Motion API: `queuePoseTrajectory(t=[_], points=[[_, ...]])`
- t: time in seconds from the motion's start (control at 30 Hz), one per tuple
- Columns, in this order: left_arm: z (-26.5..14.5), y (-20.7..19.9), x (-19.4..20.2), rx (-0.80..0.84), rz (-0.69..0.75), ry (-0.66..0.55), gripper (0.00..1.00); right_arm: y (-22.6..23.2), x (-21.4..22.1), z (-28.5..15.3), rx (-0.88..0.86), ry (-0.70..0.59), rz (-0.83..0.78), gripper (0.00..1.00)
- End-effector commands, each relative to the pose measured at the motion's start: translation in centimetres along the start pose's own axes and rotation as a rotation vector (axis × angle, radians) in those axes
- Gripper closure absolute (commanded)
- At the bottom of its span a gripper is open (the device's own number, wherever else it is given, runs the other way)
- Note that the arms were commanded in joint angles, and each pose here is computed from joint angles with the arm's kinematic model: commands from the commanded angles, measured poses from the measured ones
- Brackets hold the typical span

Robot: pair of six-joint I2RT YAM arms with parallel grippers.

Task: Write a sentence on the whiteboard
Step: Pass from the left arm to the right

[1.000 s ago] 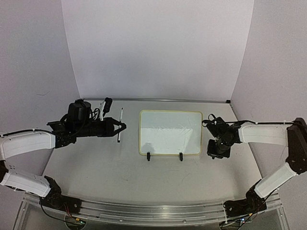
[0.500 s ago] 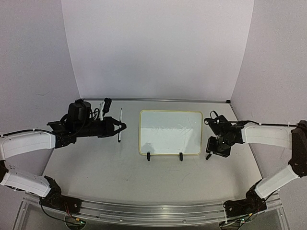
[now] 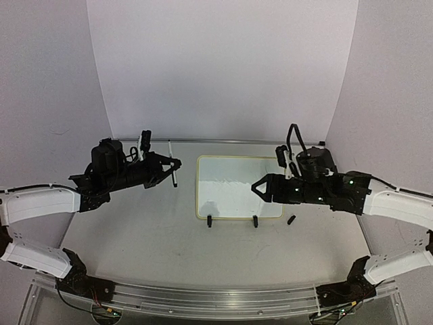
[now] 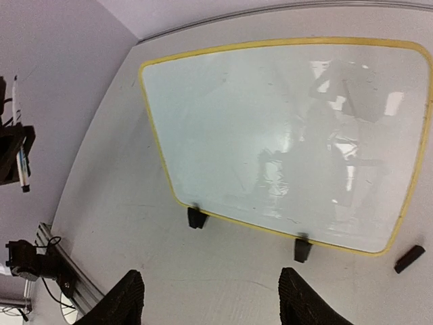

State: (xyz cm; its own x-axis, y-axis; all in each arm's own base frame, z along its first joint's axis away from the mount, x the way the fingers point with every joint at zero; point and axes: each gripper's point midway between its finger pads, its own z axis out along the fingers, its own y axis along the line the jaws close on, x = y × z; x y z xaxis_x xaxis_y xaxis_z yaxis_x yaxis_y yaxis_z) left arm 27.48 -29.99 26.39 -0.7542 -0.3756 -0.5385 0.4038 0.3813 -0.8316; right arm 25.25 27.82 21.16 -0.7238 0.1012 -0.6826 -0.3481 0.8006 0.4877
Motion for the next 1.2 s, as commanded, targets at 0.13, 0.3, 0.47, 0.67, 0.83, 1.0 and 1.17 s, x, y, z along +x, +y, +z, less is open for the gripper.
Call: queuePoseTrajectory(t=[0.13,0.3,0.47,0.67,0.83,1.0,1.17], points=[[0.3,-1.1,-0.3,0.056,-0.054,-0.043,0.96,16.7,0.7,4.4,-0.364,-0.014,-0.208,0.36],[-0.1,-1.0,-0.2,0.049,-0.051,-0.047,0.96,19.4,1.1,6.3,-0.411,0.005,-0.213,0.37],[0.0,-1.0,0.1,0.049,-0.050,-0.033,0.96,20.2,1.4,8.3,-0.413,0.028,-0.211,0.41],[-0.1,-1.3,0.2,0.059,-0.048,-0.027,0.96,21.1,1.8,10.2,-0.418,0.048,-0.197,0.52],[-0.1,-1.4,0.5,0.066,-0.055,-0.015,0.96,21.6,1.8,11.0,-0.425,0.051,-0.203,0.60],[-0.2,-1.6,0.6,0.072,-0.056,-0.007,0.96,21.9,1.6,11.6,-0.418,0.041,-0.209,0.65],[-0.2,-2.0,0.6,0.084,-0.053,0.005,0.96,21.9,1.0,12.1,-0.390,0.025,-0.241,0.73]])
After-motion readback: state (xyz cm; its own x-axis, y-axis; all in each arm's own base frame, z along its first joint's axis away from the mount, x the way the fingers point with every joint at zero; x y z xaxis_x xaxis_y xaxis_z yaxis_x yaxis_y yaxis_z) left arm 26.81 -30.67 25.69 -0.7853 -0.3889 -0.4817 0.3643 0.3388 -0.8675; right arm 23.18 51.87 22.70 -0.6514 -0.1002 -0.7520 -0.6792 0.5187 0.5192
